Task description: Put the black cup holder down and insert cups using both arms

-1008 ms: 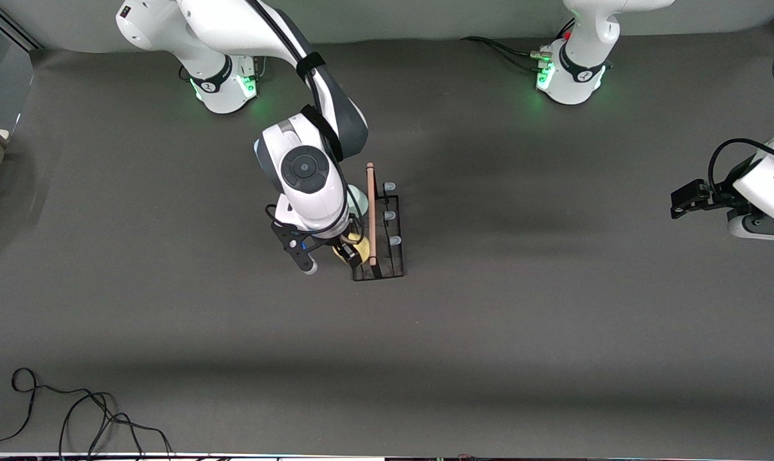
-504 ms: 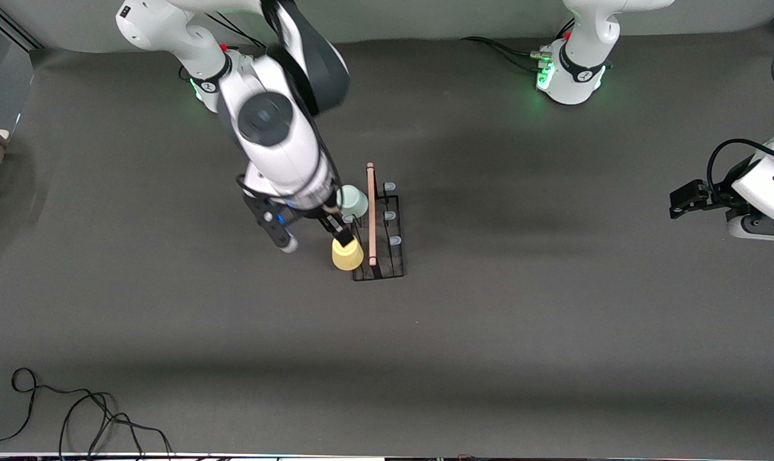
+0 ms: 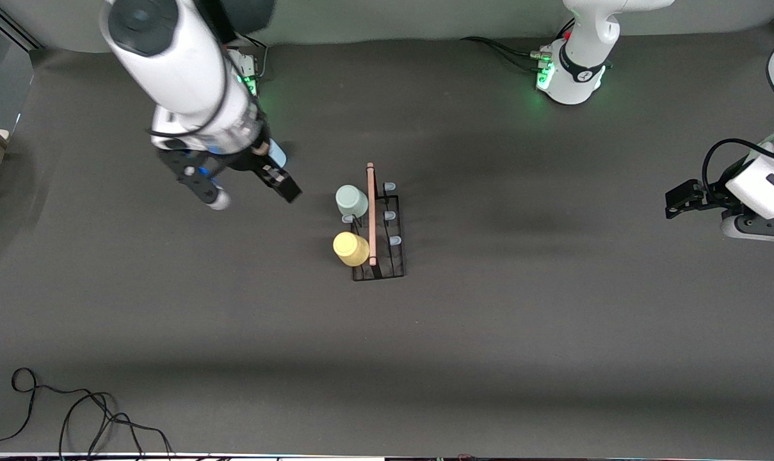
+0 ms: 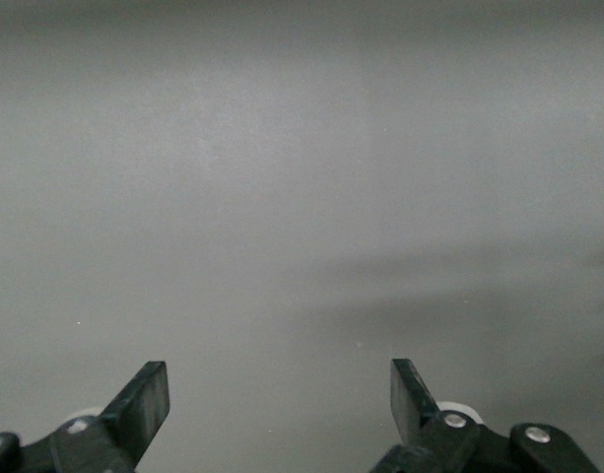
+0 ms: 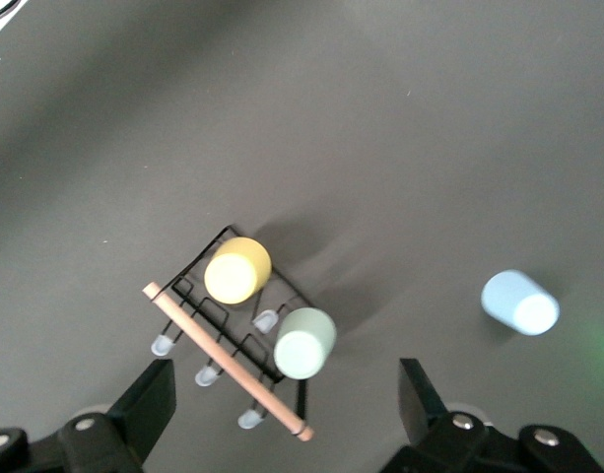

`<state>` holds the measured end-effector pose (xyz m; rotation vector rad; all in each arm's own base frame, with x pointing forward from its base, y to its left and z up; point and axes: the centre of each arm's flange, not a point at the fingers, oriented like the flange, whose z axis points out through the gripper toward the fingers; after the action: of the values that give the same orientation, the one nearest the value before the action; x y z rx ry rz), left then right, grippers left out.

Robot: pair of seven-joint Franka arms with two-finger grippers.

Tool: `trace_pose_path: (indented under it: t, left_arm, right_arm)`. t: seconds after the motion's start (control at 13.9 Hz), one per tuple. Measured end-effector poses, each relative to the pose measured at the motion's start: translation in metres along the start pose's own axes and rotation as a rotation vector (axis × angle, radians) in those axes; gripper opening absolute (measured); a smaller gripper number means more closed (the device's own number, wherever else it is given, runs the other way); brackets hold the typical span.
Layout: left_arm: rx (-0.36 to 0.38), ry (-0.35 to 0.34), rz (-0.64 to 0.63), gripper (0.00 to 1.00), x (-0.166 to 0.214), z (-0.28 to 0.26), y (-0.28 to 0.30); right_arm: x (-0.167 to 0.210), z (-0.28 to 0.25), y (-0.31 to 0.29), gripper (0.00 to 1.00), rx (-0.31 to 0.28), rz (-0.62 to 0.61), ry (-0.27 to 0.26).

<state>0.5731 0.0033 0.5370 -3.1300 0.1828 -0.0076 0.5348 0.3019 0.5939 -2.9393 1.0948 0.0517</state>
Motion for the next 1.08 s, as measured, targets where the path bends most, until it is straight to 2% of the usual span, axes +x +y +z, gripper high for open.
trace_pose_path:
  t: [0.36,0.58,0.86,1.08]
  left_arm:
    - [0.0,-0.001,0.002,1.0,-0.003,-0.007,0.002]
    - [0.0,0.005,0.005,1.0,-0.004,-0.01,0.003]
    - [0.003,0.01,0.014,1.0,-0.005,-0.013,0.008]
    - [0.004,0.01,0.014,1.0,-0.005,-0.013,0.008]
  right_arm:
    - [0.118,-0.036,0.103,1.0,0.061,-0.185,-0.044]
    - [0.175,-0.042,0.166,1.0,0.073,-0.313,-0.032]
    - [0.221,-0.041,0.221,1.0,0.061,-0.506,-0.012]
    - [0.241,-0.041,0.246,1.0,0.064,-0.6,-0.001]
